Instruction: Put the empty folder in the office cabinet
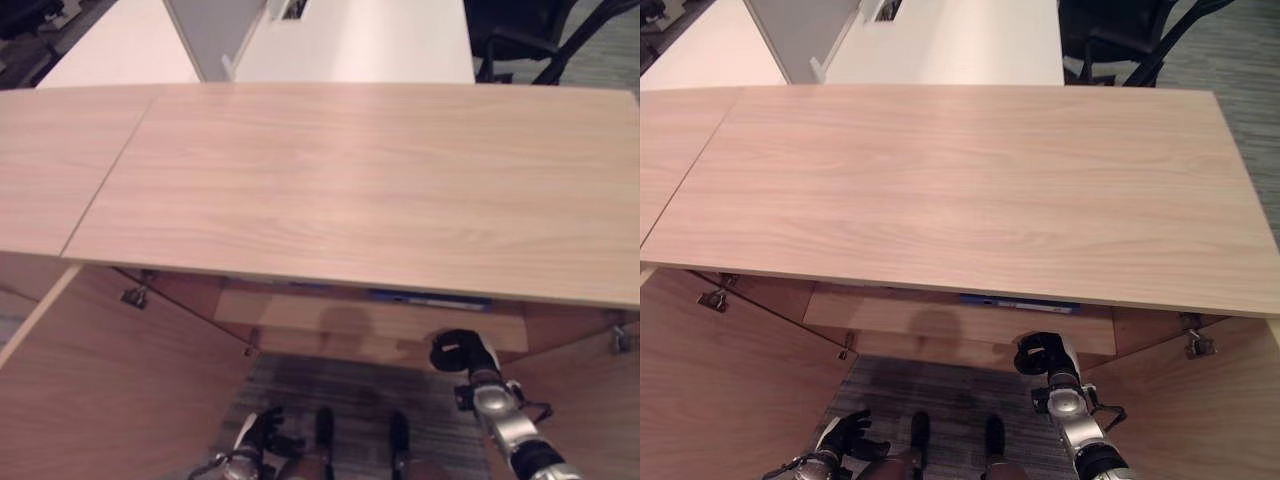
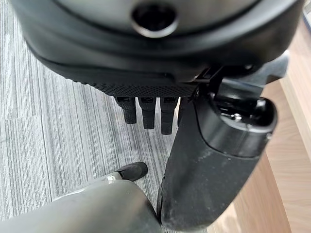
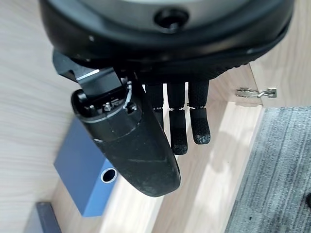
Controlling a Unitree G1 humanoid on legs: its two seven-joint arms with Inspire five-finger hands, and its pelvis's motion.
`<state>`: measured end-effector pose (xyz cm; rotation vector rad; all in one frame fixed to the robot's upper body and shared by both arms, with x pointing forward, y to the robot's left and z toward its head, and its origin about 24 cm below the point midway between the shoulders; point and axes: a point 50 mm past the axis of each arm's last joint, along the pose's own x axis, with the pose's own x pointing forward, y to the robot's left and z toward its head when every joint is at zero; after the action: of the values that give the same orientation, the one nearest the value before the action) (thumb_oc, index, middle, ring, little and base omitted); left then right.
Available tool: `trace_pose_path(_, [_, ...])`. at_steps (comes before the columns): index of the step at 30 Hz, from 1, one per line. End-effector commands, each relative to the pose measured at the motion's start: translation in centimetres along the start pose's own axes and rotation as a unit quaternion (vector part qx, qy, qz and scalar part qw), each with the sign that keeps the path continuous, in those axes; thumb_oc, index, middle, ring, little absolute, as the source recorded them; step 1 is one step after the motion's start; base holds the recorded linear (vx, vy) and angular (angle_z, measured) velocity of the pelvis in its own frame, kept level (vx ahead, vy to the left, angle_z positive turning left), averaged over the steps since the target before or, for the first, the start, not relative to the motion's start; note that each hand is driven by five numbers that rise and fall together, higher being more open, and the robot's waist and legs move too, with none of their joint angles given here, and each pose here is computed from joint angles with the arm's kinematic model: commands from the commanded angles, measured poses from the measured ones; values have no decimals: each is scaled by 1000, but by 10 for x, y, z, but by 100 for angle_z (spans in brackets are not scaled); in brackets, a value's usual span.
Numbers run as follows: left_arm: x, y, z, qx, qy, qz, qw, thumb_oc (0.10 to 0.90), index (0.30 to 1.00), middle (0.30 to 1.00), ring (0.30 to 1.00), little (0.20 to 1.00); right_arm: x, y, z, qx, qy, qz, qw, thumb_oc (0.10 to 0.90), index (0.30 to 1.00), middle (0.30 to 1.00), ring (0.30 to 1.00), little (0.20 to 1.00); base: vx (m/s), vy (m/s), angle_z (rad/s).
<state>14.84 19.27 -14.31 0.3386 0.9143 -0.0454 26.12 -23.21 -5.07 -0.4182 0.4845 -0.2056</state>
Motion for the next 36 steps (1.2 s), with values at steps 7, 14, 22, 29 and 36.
trace_pose_path(7, [4, 13, 7, 38, -14, 9, 999, 800, 900, 900, 900, 900, 26, -42, 91, 24, -137, -85, 987, 400, 300, 300, 300, 300, -9, 2, 3])
trace_pose_path(14, [3, 11, 5, 40, -12, 3, 999, 800, 900, 900, 900, 900, 29, -53, 111, 35, -161, -106, 981, 400, 300, 300, 300, 300, 10, -3, 2])
trace_pose_path(22, [3, 11, 7, 38, -20, 1, 999, 800, 900, 900, 900, 900, 36, -69, 130, 19, -166, -129, 977, 400, 300, 300, 300, 300, -1, -12, 8])
trace_pose_path(29, [2, 11, 8, 44, -27, -2, 999, 800, 900, 900, 900, 900, 42, -83, 135, 5, -148, -148, 978, 400, 300, 300, 300, 300, -31, 1, 8])
trace_pose_path(36, [0, 11, 11, 51, -42, -10, 998, 800, 900, 900, 900, 900, 46, -103, 144, 14, -133, -179, 975, 400, 300, 300, 300, 300, -54, -15, 6])
